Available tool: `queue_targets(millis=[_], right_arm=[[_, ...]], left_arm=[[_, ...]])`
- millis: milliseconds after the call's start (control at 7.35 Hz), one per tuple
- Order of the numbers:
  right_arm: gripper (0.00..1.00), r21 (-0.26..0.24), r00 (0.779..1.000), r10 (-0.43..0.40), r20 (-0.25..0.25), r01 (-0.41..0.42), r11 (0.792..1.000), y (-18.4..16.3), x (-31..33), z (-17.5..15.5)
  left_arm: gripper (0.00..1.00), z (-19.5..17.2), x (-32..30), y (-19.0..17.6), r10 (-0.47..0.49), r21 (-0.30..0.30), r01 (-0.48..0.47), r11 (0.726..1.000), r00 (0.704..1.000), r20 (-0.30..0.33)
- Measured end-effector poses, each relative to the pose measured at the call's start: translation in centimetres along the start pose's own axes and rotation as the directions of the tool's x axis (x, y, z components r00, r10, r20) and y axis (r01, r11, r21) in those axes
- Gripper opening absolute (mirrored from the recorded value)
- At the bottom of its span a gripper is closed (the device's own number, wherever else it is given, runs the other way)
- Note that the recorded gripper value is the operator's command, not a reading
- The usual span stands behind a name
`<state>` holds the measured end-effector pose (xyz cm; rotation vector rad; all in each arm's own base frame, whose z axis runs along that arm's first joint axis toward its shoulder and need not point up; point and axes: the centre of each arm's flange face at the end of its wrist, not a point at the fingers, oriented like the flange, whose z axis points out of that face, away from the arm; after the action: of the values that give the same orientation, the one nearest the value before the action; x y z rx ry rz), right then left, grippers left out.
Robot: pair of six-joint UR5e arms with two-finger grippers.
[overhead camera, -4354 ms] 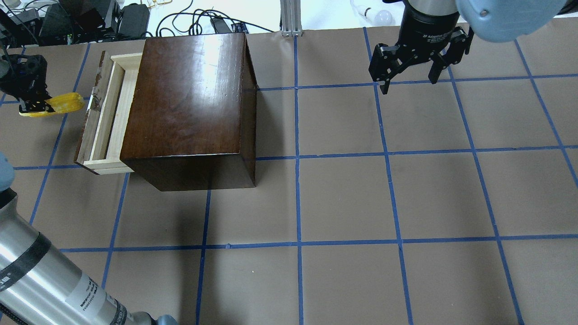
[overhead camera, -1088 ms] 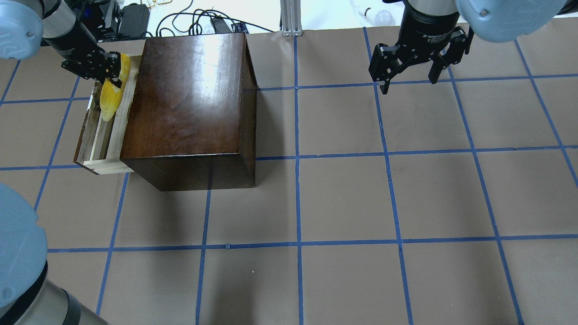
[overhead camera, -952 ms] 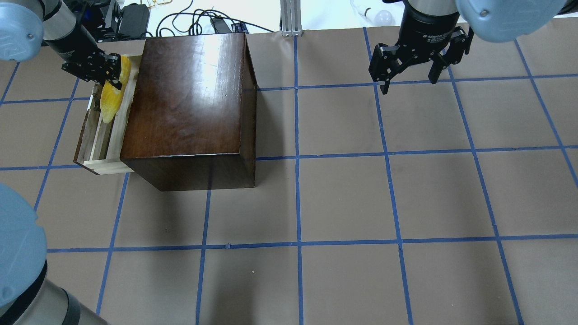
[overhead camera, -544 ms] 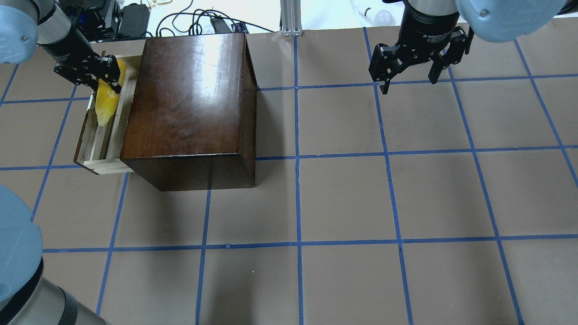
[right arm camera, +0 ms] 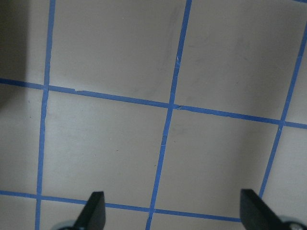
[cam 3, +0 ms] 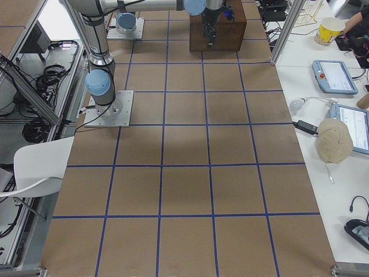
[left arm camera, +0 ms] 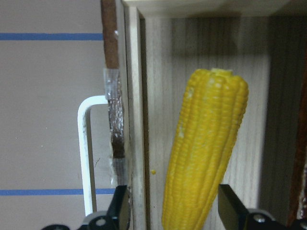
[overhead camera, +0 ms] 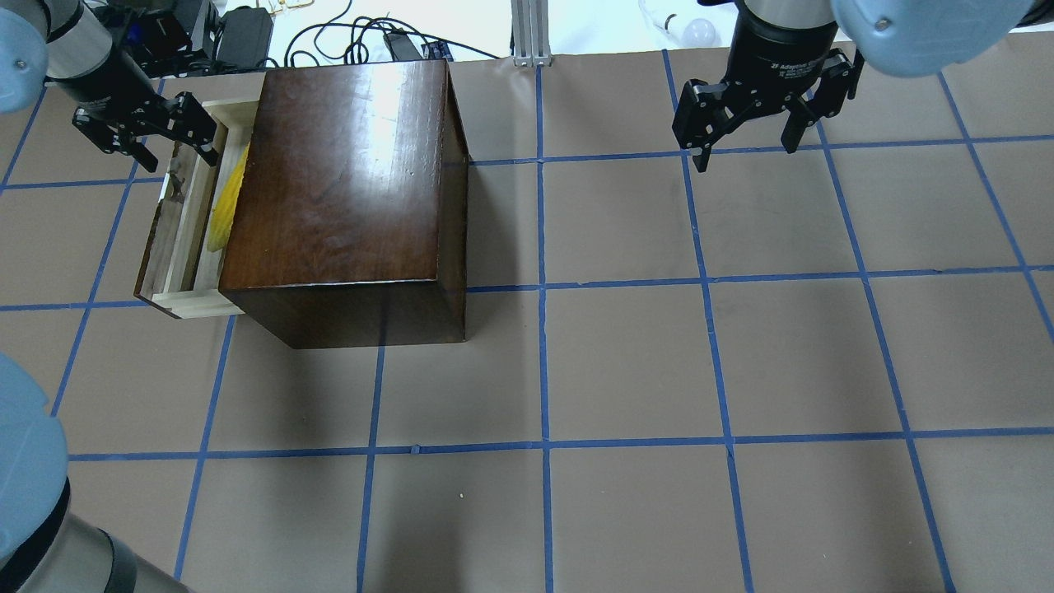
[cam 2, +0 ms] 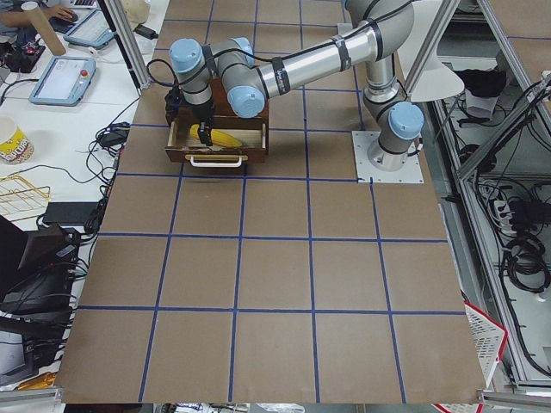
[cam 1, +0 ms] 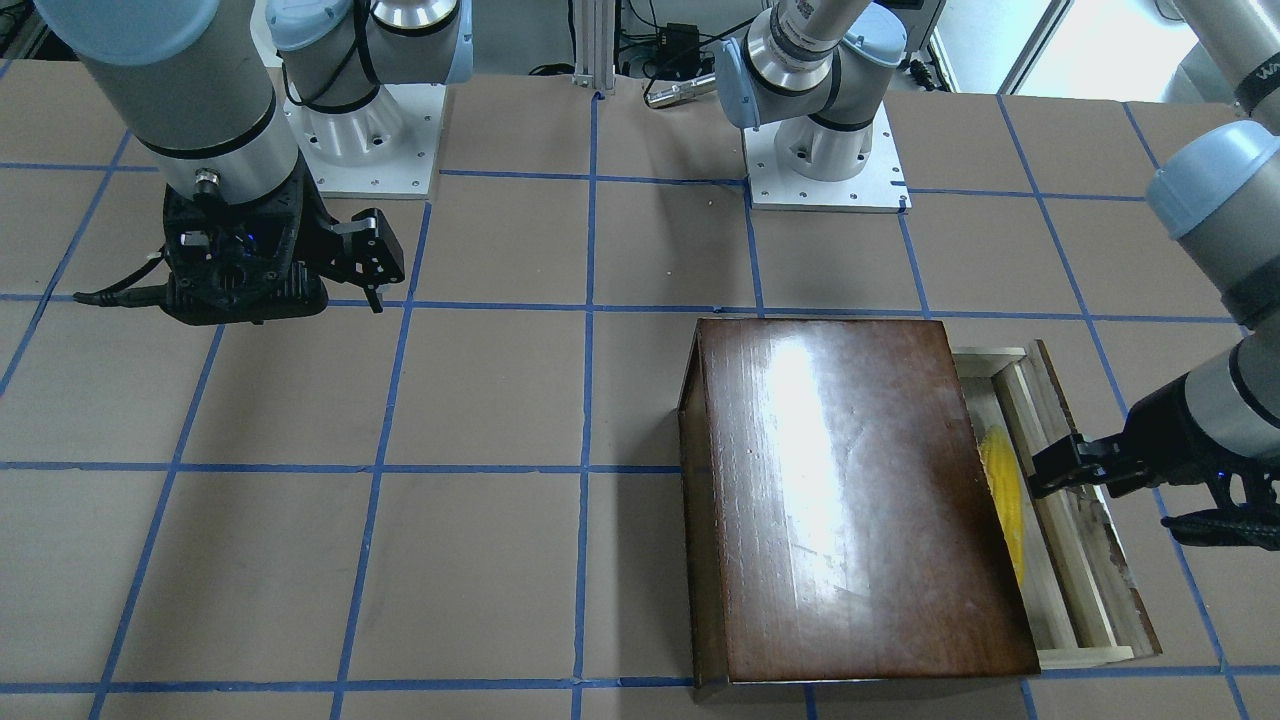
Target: Open drawer and put corn inside
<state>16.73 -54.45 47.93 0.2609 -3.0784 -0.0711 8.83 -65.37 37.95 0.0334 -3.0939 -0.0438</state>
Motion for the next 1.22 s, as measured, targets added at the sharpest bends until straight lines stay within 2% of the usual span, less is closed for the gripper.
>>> queue_targets(millis=[272,544,816,1224], right_arm=[[1.0,0.0,1.0,0.0,0.0,0.0,1.0,0.0,0.0,0.0],[1.0,0.0,1.0,0.0,0.0,0.0,1.0,0.0,0.0,0.0],[1.0,0.0,1.0,0.0,0.0,0.0,1.0,0.0,0.0,0.0],[1.0,0.001,1.0,0.0,0.0,0.0,1.0,0.0,0.0,0.0]], left_arm=[[1.0,-1.6,0.5,0.7,0.003,0.001,-0.003,1.0,1.0,0.001],[1.0,-4.9,2.7,2.5,0.022,0.015,-0.022,1.0,1.0,0.01],[1.0,-8.1,8.4,5.2,0.036,0.029,-0.036,0.999,0.999,0.021],[1.0,-9.9,18.1,9.5,0.046,0.049,-0.048,0.998,0.998,0.029]])
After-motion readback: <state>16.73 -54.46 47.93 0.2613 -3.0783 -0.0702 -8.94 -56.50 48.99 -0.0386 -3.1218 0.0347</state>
